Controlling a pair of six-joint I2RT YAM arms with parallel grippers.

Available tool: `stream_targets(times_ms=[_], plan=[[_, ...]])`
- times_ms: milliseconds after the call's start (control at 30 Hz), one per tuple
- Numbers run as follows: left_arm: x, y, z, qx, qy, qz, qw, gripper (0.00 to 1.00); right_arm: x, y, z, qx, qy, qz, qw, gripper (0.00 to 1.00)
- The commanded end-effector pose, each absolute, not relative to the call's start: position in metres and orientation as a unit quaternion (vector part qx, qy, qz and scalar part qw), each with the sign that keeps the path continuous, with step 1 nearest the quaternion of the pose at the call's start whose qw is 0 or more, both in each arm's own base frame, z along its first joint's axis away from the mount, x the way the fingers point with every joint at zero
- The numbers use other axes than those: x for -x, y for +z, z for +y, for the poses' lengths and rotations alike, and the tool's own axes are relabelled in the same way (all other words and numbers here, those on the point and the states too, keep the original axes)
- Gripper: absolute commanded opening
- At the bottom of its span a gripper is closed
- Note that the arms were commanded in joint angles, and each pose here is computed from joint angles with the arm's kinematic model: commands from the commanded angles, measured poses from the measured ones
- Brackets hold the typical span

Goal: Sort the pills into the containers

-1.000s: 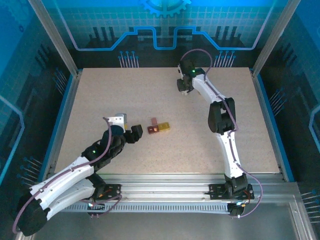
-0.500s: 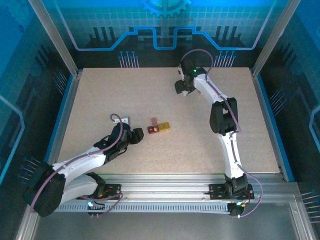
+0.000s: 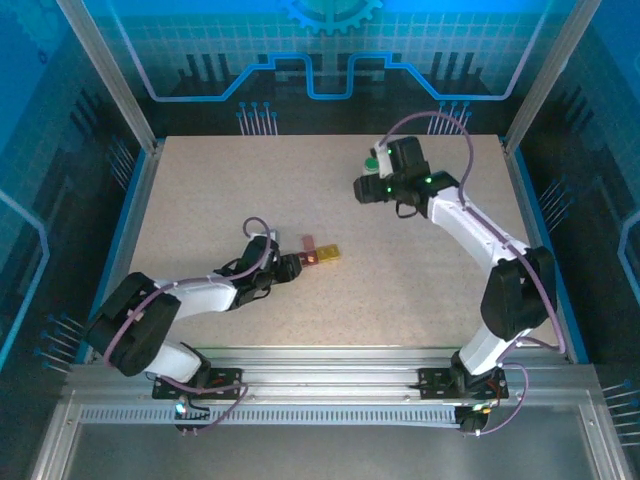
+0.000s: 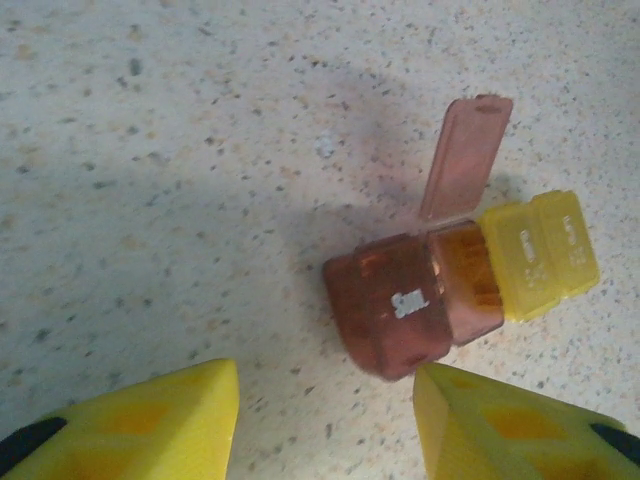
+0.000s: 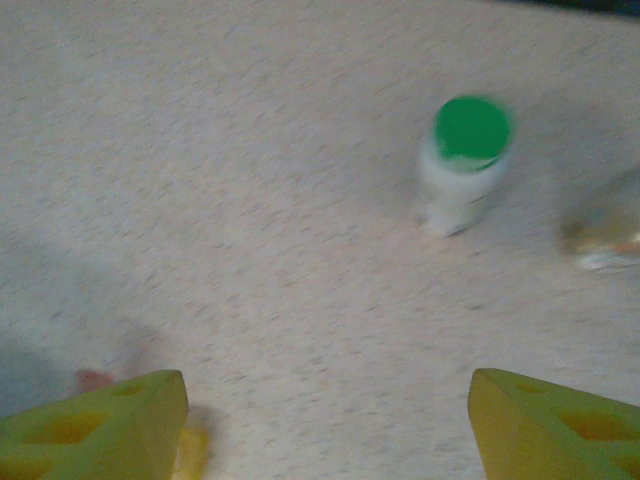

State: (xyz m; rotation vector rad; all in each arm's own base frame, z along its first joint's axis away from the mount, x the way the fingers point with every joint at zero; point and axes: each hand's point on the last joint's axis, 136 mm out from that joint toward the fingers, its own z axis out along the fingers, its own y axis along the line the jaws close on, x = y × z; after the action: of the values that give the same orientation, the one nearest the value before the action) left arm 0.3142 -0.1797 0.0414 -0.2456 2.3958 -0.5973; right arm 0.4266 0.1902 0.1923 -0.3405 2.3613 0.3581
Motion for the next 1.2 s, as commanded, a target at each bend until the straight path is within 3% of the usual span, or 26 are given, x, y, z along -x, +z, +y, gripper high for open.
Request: stream_targets(times_ms=[0, 267, 733, 1000, 1167], plan=[[-0.329, 0.051, -0.193, 0.094, -0.258, 0.903, 0.331, 0.48, -0.404, 0.155, 0.223, 0.131, 0.232, 0.912, 0.312, 0.72], [-0.335, 0.043, -0.210, 0.093, -0.273, 0.904, 0.315, 0.37, -0.384, 0.117, 0.223, 0.131, 0.244, 0.918, 0.284, 0.71], [-0.334, 0.056, -0.273, 0.047, -0.304, 0.900, 0.310, 0.35, -0.379, 0.080, 0.216, 0.101, 0.280, 0.923, 0.244, 0.68], [-0.327, 0.082, -0.242, 0.049, -0.276, 0.900, 0.334, 0.35, -0.375, 0.059, 0.214, 0.109, 0.272, 0.930, 0.221, 0.64], [-0.342, 0.079, -0.209, 0.085, -0.282, 0.902, 0.315, 0.34, -0.377, 0.047, 0.222, 0.118, 0.287, 0.927, 0.213, 0.57]])
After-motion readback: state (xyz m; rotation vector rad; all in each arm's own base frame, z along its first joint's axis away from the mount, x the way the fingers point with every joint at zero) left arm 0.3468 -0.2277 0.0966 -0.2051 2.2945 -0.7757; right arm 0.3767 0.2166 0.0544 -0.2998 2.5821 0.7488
